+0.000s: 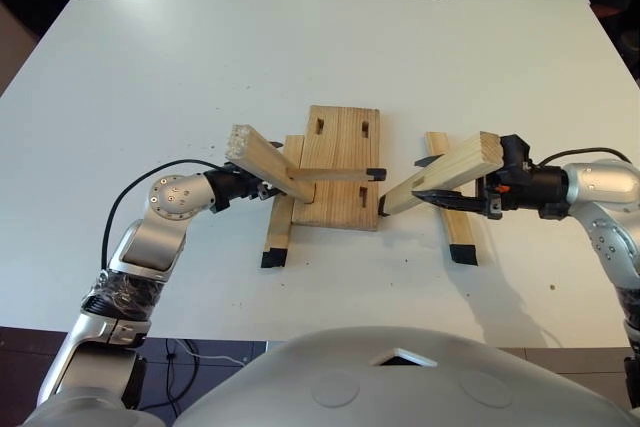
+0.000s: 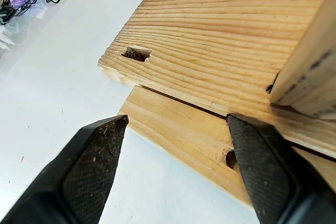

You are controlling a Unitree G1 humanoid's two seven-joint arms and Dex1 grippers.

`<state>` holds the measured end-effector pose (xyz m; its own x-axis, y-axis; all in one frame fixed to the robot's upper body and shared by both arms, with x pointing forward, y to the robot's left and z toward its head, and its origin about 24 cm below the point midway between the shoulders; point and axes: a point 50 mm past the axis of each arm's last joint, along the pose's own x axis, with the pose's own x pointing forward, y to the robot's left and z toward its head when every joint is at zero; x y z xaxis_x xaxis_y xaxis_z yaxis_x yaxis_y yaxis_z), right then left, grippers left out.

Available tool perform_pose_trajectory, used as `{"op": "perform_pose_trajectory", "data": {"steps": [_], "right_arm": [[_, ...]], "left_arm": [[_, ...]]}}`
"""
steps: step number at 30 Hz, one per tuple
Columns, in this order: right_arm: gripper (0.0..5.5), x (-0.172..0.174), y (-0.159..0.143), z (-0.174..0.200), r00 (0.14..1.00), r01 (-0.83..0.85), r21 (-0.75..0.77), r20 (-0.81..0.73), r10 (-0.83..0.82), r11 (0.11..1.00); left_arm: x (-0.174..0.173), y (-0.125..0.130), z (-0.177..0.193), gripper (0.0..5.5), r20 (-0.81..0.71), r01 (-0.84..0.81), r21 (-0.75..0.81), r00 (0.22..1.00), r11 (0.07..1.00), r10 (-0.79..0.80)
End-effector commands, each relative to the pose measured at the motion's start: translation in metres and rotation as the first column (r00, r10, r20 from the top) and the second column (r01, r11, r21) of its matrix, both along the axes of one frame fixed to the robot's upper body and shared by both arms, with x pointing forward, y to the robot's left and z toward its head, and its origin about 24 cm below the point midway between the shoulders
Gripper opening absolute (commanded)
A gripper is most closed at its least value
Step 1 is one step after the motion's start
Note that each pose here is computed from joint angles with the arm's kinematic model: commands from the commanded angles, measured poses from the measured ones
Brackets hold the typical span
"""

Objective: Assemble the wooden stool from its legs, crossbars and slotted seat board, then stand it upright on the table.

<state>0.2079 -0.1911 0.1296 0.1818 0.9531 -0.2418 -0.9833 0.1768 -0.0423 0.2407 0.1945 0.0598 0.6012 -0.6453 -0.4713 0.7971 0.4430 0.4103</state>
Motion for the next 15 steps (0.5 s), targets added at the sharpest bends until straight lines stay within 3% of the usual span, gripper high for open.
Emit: {"op": "perform_pose_trajectory", "data": {"steps": [1, 9, 15], "right_arm": [[2.03, 0.002, -0.002, 0.016, 0.999, -0.039, 0.008, 0.020, 0.039, 0.999], [2.03, 0.006, 0.002, 0.029, 0.997, -0.050, 0.075, 0.055, 0.046, 0.996], [2.03, 0.013, 0.014, 0.016, 0.997, -0.045, 0.094, 0.061, 0.039, 0.995]], "left_arm": [[-0.006, 0.003, -0.013, 3.49, -0.073, 0.004, 0.042, 0.997, 0.999, -0.001], [-0.008, 0.003, -0.013, 3.49, -0.086, 0.028, 0.049, 0.996, 0.998, -0.024], [-0.005, 0.005, -0.011, 3.49, -0.091, 0.045, 0.056, 0.995, 0.997, -0.040]]}}
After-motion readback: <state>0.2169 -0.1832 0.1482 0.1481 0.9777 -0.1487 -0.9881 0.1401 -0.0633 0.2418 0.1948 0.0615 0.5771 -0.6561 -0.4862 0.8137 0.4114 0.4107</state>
